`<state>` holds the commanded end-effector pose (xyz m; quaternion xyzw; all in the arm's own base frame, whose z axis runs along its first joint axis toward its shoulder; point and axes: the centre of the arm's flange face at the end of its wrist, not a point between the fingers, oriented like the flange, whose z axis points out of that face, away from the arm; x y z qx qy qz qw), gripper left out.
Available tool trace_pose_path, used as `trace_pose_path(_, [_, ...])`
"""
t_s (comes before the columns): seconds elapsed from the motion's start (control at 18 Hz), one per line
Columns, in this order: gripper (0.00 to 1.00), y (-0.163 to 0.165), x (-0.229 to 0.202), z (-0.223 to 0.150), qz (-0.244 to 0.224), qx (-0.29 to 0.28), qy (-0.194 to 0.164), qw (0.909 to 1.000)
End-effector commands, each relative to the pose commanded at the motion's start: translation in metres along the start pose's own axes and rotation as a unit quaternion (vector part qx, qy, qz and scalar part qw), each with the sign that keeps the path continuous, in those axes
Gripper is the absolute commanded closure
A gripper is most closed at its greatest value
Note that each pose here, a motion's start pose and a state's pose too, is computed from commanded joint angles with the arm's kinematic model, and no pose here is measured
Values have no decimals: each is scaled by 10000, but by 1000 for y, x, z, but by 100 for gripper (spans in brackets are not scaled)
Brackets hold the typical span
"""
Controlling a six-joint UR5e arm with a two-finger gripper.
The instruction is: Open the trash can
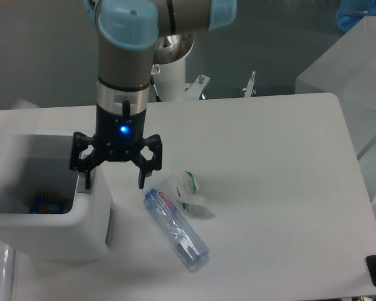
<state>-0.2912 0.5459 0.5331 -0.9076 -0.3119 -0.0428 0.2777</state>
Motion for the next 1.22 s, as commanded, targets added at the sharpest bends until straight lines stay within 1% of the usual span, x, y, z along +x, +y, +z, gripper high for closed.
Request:
trace_pose_path(0.22, [0, -20, -55, -43, -347, 401, -298, 9982])
trace_pose_path(0.33, [0, -25, -87, -55, -552, 511, -468, 9961])
trace_pose_path(0.44, [0, -25, -115, -64, -545, 554, -607, 9951])
trace_pose_path(0.61, [0, -24, -148, -71, -43, 536, -793, 9954])
trace_pose_path(0.78, [0, -23, -175, -76, 497, 401, -1090, 9920])
trace_pose_path(0.89, [0, -20, -187, -74, 1015, 240, -1246, 9867])
trace_pose_path(1.0, [0, -15, -195, -70, 1498, 20, -1436, 9782])
trace_pose_path(1.11, [0, -13, -199, -71, 1769, -102, -1579, 9714])
trace_pose_path(1.22, [0, -12, -202, -71, 1792, -119, -1593, 9707])
